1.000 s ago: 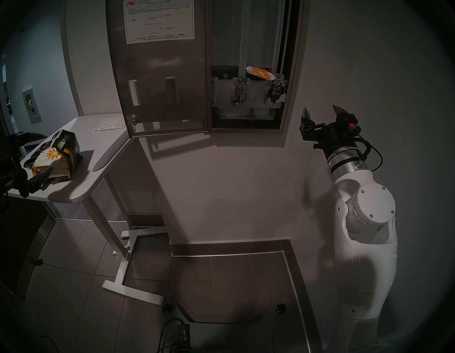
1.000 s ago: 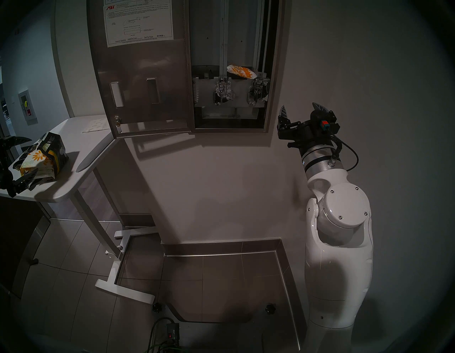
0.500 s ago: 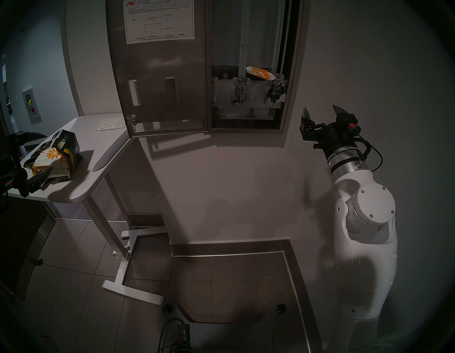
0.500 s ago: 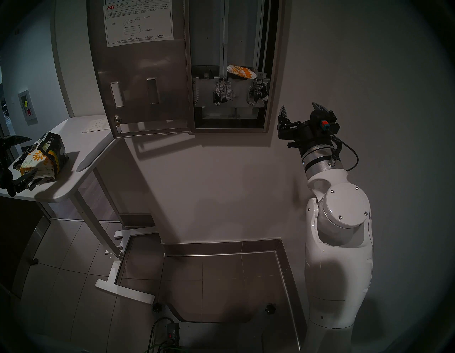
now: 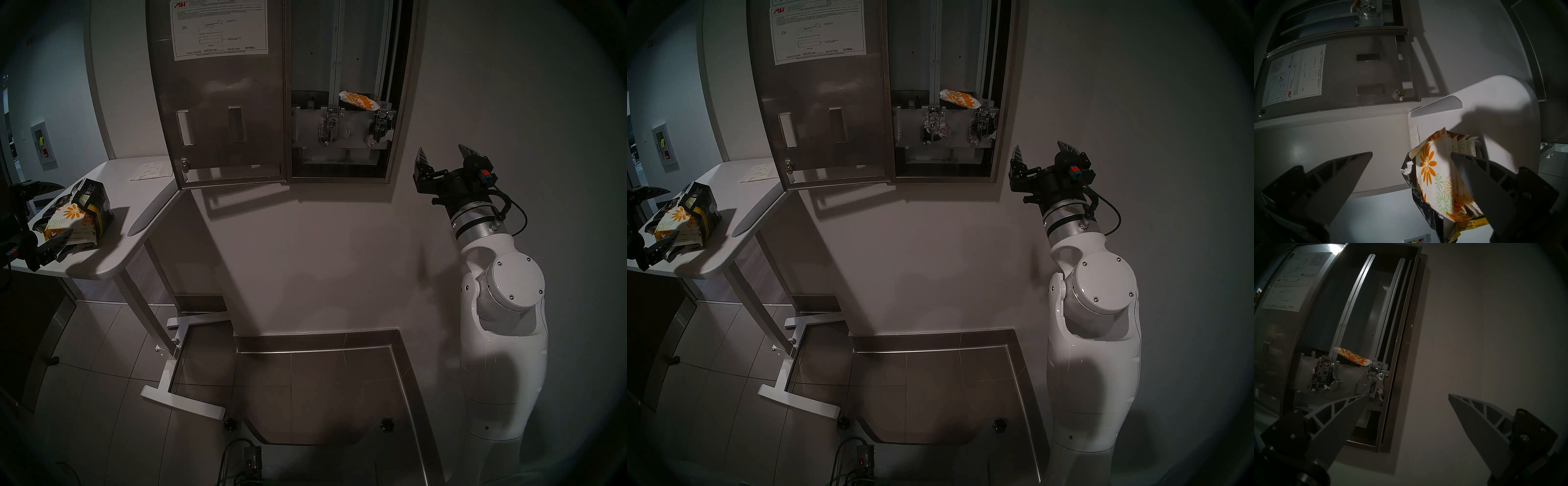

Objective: Open the dispenser door, put the pads inside, close the door

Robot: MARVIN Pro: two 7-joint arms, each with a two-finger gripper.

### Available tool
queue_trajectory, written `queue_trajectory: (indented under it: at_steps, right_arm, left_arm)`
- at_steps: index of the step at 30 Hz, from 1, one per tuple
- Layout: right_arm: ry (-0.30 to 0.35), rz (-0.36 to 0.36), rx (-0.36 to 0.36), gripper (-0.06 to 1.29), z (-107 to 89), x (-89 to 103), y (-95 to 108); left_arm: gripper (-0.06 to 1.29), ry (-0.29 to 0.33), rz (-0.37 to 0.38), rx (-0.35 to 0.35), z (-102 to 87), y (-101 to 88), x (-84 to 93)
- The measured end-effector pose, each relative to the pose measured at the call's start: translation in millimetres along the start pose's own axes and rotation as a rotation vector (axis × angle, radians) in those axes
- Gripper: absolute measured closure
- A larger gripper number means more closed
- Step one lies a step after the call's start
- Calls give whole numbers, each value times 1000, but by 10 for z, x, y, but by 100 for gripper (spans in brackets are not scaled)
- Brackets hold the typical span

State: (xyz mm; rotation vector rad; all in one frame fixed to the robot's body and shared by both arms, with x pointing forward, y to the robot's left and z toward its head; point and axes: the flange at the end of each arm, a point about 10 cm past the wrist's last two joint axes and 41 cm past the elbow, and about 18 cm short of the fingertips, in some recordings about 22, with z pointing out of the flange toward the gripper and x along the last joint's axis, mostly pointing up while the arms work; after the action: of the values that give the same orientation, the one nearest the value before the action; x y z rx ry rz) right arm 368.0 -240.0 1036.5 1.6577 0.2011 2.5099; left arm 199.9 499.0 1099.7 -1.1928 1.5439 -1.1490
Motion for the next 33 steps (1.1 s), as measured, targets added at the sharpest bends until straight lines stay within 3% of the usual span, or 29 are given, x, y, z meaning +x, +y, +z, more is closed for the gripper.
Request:
queue_trajectory:
  at_steps: [17, 25, 33]
  right_arm:
    - [0, 0, 0, 1, 0, 0, 0]
    - [0, 0, 0, 1, 0, 0, 0]
    - [0, 0, 0, 1, 0, 0, 0]
  left_arm:
    - [-2, -51, 19, -44, 78, 140, -16]
    - [-2, -80, 22, 0, 191, 139, -102]
    - [-2, -83, 44, 31, 224, 79, -63]
